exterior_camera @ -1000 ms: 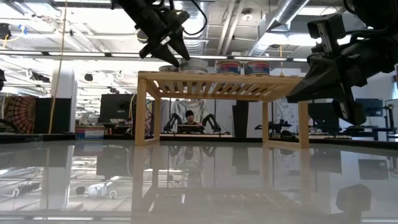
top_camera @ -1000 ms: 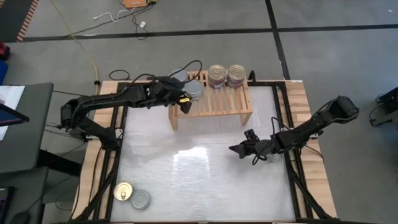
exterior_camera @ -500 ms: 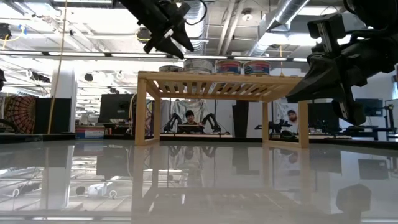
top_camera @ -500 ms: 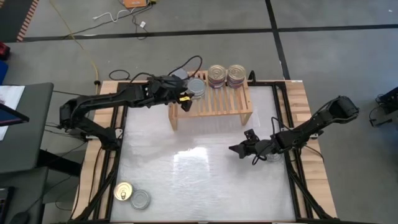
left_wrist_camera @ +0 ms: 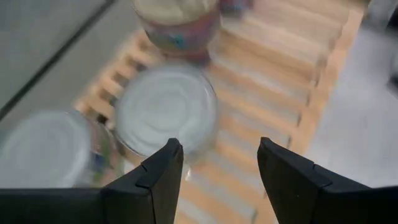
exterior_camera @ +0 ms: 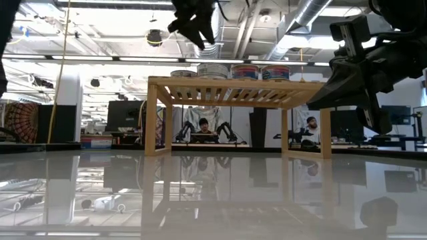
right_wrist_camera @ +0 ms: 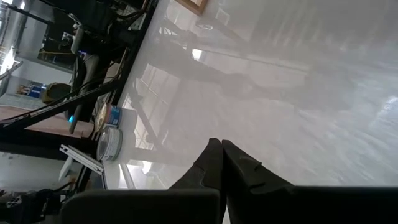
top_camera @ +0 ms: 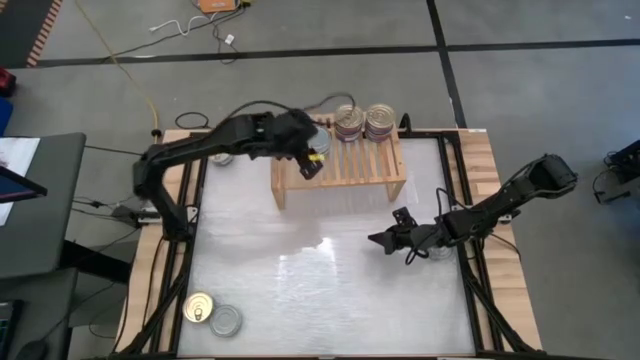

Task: Stack canned seafood by type on shelf
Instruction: Adjust the green tuna cans

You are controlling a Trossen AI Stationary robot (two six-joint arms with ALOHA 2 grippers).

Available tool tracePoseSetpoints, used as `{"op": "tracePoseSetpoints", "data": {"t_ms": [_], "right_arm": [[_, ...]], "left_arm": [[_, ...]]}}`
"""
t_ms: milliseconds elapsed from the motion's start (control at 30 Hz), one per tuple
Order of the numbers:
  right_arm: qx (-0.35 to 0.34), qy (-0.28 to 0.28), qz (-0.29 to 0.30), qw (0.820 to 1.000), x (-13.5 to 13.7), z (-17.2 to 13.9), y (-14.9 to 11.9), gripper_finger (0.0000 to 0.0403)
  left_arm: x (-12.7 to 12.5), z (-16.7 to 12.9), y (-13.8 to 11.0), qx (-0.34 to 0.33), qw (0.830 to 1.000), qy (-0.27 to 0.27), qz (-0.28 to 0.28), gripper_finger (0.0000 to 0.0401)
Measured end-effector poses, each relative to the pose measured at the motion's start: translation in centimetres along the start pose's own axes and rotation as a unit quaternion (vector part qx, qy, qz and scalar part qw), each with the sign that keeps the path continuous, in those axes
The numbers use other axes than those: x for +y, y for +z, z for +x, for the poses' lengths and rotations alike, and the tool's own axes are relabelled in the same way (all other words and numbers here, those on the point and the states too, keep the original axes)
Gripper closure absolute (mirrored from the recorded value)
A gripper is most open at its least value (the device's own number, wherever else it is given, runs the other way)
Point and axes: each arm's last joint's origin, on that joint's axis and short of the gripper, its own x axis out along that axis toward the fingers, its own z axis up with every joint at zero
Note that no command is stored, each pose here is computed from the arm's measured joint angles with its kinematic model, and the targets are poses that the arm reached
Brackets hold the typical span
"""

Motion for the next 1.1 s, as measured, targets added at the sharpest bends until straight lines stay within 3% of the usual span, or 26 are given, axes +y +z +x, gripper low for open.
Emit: {"op": "tracePoseSetpoints", "data": {"t_ms": [167,333,667,1100], "right_arm": [[0.000,0.000,0.001,1.000,0.0,0.0,0.0,0.0375],[0.000,0.000,0.000,1.000,0.0,0.0,0.0,0.0375],[0.000,0.000,-0.002,1.000,0.0,0.0,0.0,0.0375],[0.000,0.000,-0.010,1.000,0.0,0.0,0.0,0.0375]], "left_arm": [[-2.0,2.3,-0.3,0.085,0.996,-0.027,0.028,0.0205],[-2.7,4.1,-0.5,0.099,0.995,-0.005,0.029,0.0205],[-0.7,6.6,0.0,0.087,0.995,0.041,0.015,0.0205],[1.1,7.5,0.8,0.067,0.996,0.053,-0.011,0.0204]]}}
